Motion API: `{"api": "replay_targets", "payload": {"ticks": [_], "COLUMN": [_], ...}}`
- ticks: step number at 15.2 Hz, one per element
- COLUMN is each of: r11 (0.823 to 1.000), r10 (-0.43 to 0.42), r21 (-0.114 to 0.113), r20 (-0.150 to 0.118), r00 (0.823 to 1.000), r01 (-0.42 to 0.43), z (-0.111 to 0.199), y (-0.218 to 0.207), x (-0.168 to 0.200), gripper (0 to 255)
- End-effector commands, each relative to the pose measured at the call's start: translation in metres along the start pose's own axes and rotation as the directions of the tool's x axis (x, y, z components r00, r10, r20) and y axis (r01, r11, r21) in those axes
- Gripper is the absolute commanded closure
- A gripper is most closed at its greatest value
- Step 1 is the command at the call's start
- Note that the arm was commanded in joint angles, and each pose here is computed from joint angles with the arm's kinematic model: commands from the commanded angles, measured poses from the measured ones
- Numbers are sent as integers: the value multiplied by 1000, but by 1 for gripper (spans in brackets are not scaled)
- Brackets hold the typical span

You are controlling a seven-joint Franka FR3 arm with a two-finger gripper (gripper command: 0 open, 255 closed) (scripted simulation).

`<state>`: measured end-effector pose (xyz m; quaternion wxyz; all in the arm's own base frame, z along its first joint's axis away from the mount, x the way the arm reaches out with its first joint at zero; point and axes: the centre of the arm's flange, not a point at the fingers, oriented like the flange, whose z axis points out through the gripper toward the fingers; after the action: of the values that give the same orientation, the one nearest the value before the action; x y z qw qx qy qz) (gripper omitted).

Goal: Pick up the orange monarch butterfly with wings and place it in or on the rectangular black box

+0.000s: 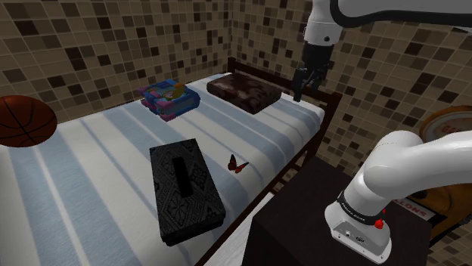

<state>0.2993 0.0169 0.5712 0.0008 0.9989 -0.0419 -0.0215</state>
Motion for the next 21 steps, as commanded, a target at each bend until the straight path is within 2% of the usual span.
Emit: {"api": "replay_targets", "payload": {"ticks": [1,11,21], "r11": [1000,994,974], "r10": [0,-109,-217], "r21": [0,28,53], "r20": [0,-20,-43], "r00": [1000,994,975], "r01": [0,110,219], "z": [0,113,224], "y": [0,-34,-77], "x": [0,53,105], "gripper": [0,0,0]}}
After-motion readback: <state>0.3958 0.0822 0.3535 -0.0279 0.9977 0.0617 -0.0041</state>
